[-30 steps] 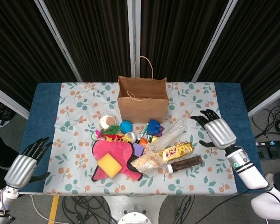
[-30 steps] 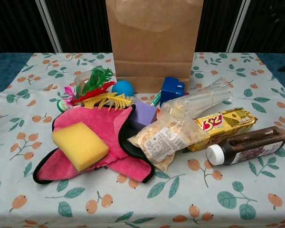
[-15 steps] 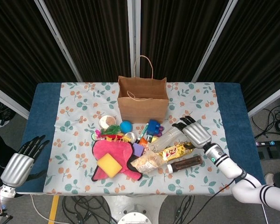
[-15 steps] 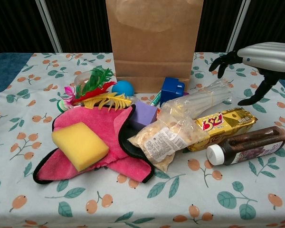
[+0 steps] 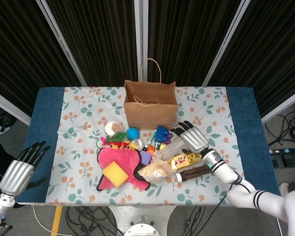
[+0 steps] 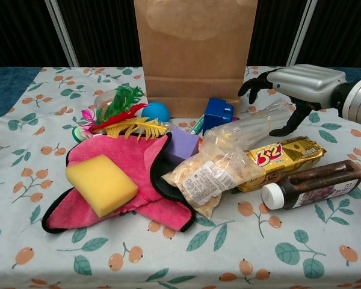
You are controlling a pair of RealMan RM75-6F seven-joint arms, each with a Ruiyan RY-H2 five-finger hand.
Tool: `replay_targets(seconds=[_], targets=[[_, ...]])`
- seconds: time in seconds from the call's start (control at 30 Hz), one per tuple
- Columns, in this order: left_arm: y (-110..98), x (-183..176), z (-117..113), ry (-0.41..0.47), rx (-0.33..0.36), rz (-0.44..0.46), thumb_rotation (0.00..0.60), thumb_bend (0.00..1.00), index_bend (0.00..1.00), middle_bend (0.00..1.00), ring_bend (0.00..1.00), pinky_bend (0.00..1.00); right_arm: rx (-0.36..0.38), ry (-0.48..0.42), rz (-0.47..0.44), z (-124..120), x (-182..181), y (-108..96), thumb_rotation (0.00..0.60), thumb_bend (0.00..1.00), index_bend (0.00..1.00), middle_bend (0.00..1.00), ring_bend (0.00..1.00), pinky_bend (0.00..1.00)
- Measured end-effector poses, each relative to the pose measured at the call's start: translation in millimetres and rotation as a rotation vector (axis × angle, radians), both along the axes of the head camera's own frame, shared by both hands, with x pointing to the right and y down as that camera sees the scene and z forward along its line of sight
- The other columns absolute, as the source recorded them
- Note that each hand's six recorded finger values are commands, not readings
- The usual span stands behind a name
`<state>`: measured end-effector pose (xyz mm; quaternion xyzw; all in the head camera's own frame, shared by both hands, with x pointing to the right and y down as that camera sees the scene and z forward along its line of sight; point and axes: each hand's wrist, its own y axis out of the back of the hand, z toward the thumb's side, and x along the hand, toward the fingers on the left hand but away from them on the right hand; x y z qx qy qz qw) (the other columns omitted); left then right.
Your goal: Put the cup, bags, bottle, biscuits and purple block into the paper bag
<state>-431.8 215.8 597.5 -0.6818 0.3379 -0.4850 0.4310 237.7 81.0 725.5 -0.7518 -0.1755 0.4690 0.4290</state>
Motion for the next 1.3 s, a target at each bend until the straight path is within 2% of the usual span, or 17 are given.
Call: replay_targets(seconds=[0.2,0.37,0.67,0.83,1.03,1.13,1.3], targets=[[2,-5,1,-0.010,-0.004,-0.012,0.600,0.00,0.09,0.07,0.06,0.19,-0.007,0.010,-0.001,9,-5,3,0.600,0.13,0.21,0.27,0.09,0.13],[2,-6,0,-0.010,-0.001,-0.015,0.600,0.00,0.09,0.07,0.06,0.19,-0.014,0.022,-0.004,16,-9,7,0.600,0.17,0.28,0.32,0.12,0.17],[3,-5,-1,0.000,-0.007,-0.018,0.600,0.00,0.09,0.07,0.06,0.19,0.038,0.000,0.006,9,-9,6,0.600,0.21,0.53,0.50,0.30,0.35],[3,-2,-1,0.009,-0.010,-0.016,0.600,0.00,0.09,0.07,0.06,0.19,0.067,-0.021,0.017,-2,-5,2,0.600,0.21,0.56,0.52,0.32,0.38],[3,1,-2,0.020,-0.012,-0.011,0.600,0.00,0.09,0.07,0.06,0.19,0.120,-0.095,0.032,-35,-6,-4,0.600,0.21,0.56,0.52,0.32,0.38],[4,5,-3,0.029,-0.012,-0.003,0.600,0.00,0.09,0.07,0.06,0.19,0.150,-0.172,0.057,-66,-12,-10,0.600,0.21,0.56,0.52,0.32,0.38],[6,10,-4,0.036,-0.024,0.010,0.600,0.00,0.09,0.07,0.06,0.19,0.217,-0.334,0.115,-141,-25,-25,0.600,0.21,0.56,0.52,0.32,0.38]])
